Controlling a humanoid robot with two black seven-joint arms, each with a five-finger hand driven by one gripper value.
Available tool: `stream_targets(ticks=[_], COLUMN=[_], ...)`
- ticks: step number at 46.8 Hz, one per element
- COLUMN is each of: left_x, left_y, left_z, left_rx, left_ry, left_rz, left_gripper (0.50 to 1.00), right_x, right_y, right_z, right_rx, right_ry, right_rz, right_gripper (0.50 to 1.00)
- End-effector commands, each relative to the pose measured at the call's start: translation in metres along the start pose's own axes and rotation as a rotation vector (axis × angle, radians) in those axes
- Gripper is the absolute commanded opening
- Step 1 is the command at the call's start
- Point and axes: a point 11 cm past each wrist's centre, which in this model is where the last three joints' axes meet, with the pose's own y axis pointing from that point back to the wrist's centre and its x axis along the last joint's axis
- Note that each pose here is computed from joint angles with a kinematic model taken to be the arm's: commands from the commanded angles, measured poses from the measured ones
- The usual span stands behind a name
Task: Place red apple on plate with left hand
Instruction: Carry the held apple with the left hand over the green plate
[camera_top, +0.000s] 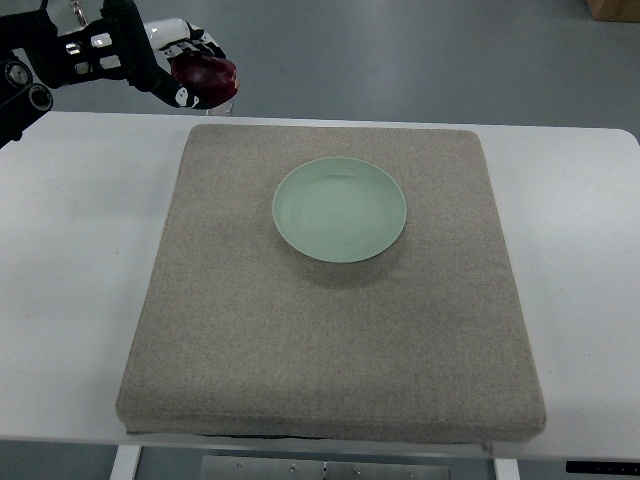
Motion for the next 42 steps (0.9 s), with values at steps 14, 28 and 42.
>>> stream_targets(ticks=[14, 28, 42], left_x=[0.036, 0.001, -0.065], left_y=[0.025, 0.001, -0.036], left_z=[0.056, 0.102, 0.114], left_rx=[-0.146, -0.254, -0.267], left_ry=[-0.008, -0.031, 0.005], left_rz=[-0.136, -0.211, -0.228], left_gripper=[0.500, 0.500, 0.500], right_x=[0.000, 0.000, 0.000], right_y=[0.000, 0.000, 0.000], right_z=[0.000, 0.000, 0.000], right_rx=[0.000, 0.000, 0.000], right_ry=[0.000, 0.000, 0.000], right_rz=[0.000, 0.000, 0.000], right_gripper=[0.930, 0.932, 0.932])
